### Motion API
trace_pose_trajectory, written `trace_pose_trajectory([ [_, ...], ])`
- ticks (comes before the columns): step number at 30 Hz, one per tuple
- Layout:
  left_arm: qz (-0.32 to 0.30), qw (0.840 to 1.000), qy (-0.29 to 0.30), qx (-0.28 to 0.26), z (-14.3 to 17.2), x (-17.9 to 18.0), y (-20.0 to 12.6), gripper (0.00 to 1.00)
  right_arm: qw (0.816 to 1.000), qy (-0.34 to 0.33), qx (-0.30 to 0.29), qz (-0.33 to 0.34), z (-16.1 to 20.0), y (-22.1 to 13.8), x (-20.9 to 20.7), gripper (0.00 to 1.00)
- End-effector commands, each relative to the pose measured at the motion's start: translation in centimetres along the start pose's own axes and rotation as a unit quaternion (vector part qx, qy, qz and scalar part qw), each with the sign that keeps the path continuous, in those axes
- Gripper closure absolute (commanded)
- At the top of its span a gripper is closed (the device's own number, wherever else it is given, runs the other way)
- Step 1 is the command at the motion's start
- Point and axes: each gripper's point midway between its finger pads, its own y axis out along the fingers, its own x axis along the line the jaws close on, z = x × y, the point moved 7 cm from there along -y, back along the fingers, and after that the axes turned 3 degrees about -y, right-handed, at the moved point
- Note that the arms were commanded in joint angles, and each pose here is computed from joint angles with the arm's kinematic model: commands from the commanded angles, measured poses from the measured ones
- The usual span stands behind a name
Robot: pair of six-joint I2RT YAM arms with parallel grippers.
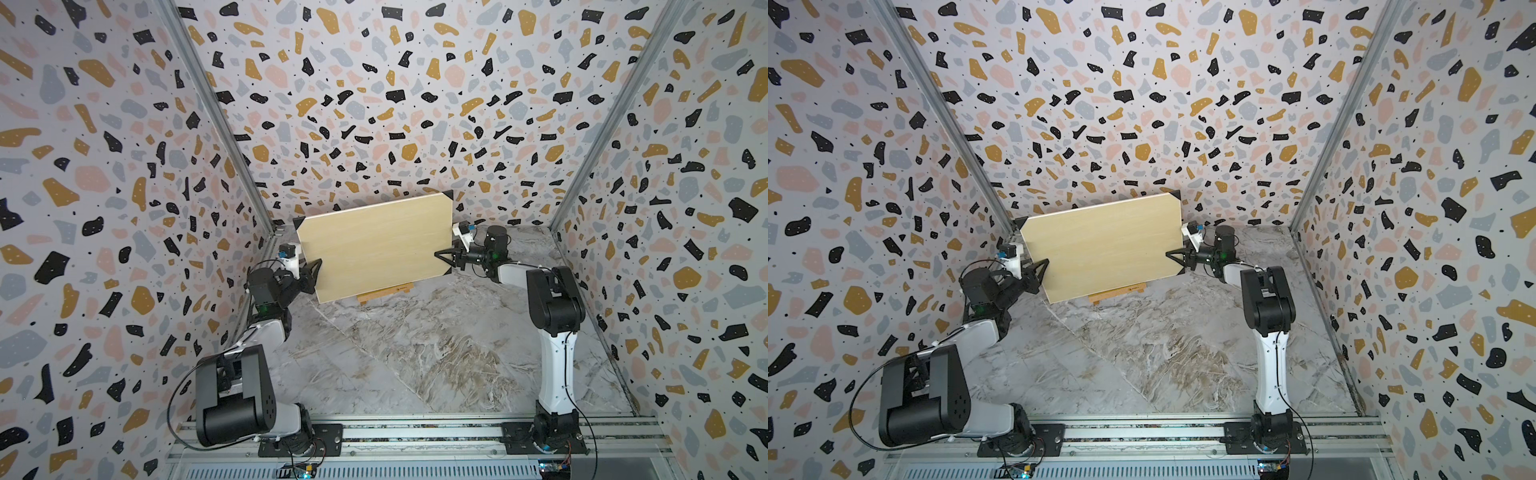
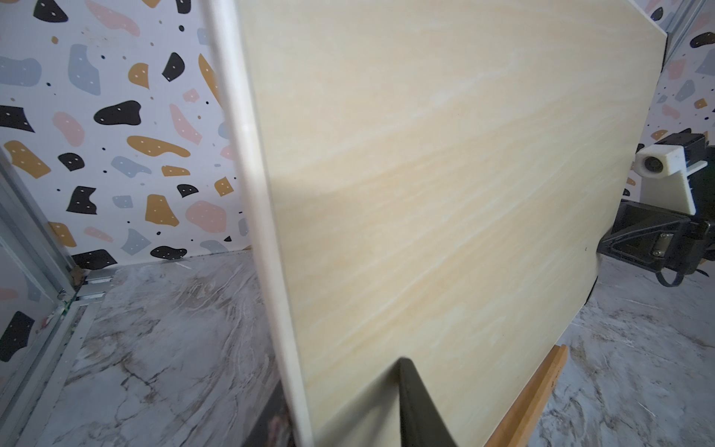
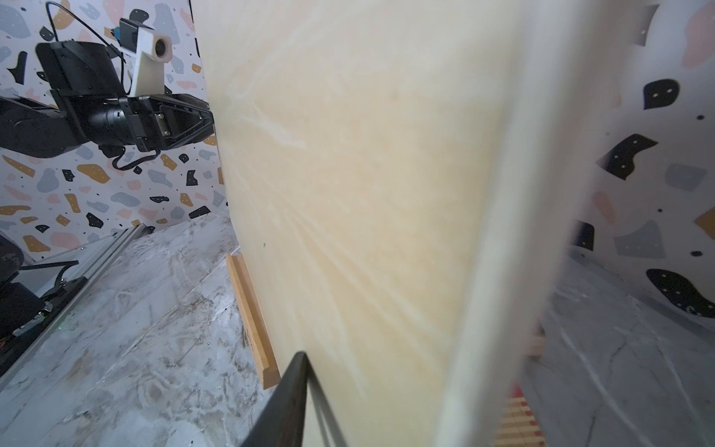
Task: Assemble the easel
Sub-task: Place the drawing board on the easel.
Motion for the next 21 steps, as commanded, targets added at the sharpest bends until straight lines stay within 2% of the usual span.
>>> trace_pose_trajectory([
  [1, 0.075, 0.995, 0.07, -0.016, -1.1, -3.5, 1.8, 1.0, 0.996, -0.071, -0.031, 0.04, -5.0, 2.0, 2.3, 0.95],
  [15, 0.043, 0.998, 0.044, 0.014, -1.0, -1.9, 3.4, 0.99, 0.996, -0.062, -0.03, 0.049, -4.8, 2.2, 1.6, 0.92],
  [16, 0.042, 0.998, 0.043, 0.015, -1.0, -1.9, 3.5, 0.94, 0.996, -0.062, -0.03, 0.051, -4.8, 2.2, 1.4, 0.92],
  [21, 0.03, 0.999, 0.035, 0.023, -0.9, -1.4, 3.8, 0.82, 0.997, -0.05, -0.027, 0.055, -4.7, 2.2, 0.6, 0.85],
])
